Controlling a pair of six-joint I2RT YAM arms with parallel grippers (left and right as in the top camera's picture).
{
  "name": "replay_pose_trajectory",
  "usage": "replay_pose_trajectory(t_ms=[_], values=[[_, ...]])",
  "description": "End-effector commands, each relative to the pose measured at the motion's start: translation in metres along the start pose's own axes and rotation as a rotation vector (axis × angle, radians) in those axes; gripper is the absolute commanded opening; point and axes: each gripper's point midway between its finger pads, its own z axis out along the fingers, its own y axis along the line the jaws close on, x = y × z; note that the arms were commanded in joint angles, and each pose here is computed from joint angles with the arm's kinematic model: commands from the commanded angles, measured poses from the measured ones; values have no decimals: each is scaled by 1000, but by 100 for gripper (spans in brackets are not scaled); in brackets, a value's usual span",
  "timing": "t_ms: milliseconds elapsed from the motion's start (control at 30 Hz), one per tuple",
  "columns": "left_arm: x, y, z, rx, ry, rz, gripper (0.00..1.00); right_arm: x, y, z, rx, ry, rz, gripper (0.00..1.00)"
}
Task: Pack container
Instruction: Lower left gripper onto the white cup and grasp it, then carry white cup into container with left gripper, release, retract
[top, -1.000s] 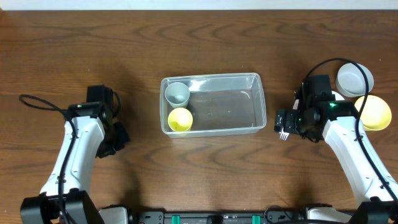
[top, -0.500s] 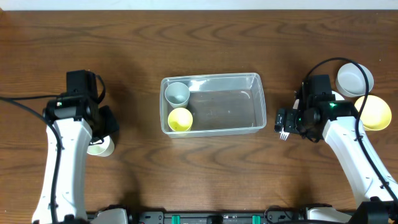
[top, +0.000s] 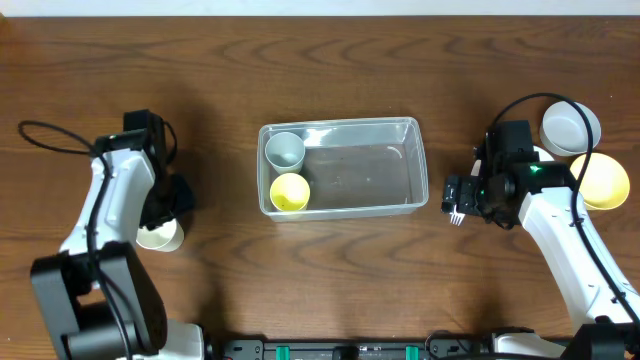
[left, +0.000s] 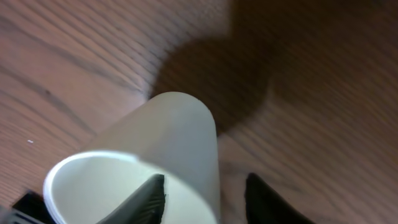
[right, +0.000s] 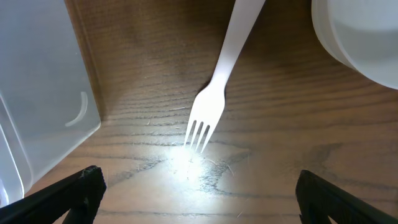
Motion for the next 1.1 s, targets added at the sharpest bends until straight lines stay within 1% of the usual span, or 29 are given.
replay_pose_trajectory(t_ms=[0, 33, 100, 233, 333, 433, 500, 600, 667, 733, 833, 933, 1067], values=[[5, 1, 12, -14, 45, 15, 21, -5, -2, -3, 6, -11, -3, 99], [6, 1, 13, -16, 50, 16, 15, -5, -2, -3, 6, -10, -3, 99], [5, 1, 14, -16, 50, 16, 6, -5, -2, -3, 6, -11, -3, 99], [3, 0, 11, -10, 35, 14, 6, -5, -2, -3, 6, -11, -3, 99], [0, -1, -1, 1, 6, 18, 6, -6, -2, -3, 6, -12, -3, 99], [-4, -9, -28, 23, -55, 42, 6, -7, -2, -3, 4, -17, -3, 99], [-7, -18, -58, 49, -121, 73, 6, -8, -1, -3, 3, -21, -3, 99], [-6, -40, -115, 111, -236, 143, 6, -9, -1, -3, 2, -28, -2, 99], [-1, -58, -153, 155, -290, 218, 6, -12, -2, -3, 0, -39, 6, 99], [5, -78, -186, 186, -337, 292, 6, -17, -4, -4, -2, -56, 51, 99], [15, -111, -221, 231, -401, 410, 5, -23, -16, -9, 0, -82, 132, 99], [24, -143, -234, 259, -431, 510, 6, -26, -31, -15, 8, -107, 189, 99], [36, -186, -225, 267, -419, 652, 6, -31, -56, -26, 16, -151, 277, 99]])
